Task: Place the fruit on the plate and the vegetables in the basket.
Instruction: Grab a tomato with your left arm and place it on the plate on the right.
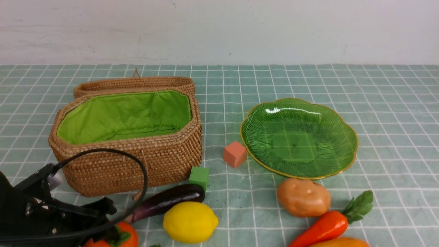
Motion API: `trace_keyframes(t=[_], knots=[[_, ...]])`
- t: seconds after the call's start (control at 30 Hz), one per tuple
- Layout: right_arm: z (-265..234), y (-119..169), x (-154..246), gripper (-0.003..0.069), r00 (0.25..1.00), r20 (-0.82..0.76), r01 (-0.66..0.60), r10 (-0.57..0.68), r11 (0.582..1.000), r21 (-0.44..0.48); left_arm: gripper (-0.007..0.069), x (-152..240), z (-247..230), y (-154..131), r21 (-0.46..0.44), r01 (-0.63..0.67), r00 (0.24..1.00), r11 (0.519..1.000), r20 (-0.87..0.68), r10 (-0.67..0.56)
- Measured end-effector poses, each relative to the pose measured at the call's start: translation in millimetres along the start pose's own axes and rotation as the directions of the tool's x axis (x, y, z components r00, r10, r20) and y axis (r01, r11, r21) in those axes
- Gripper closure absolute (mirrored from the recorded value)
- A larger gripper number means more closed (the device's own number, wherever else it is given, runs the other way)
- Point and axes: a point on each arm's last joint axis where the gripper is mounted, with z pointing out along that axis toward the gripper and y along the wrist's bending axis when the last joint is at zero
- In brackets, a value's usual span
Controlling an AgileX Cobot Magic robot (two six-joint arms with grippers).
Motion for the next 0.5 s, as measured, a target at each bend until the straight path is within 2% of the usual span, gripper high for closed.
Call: trace_keyframes(t=[0.17,0.43,0.5], knots=[[0.0,0.0,0.0,0.0419,1.000,0.000,0.000,0.000,1.000,0.000,0.0128,8.4,-10.2,2.7,0.002,-0.019,0.999,1.000,-0.027,0.019],[0.0,0.0,0.0,0.0419,1.000,0.000,0.000,0.000,1.000,0.000,0.0128,13.4,-36.6,-1.4,0.082,-0.047,0.998,0.996,0.044,0.043],[0.0,0.0,0.0,0.0419,1.000,0.000,0.000,0.000,1.000,0.000,0.0128,14.7,-48.1,-7.2,0.124,-0.093,0.995,0.988,0.047,0.088]])
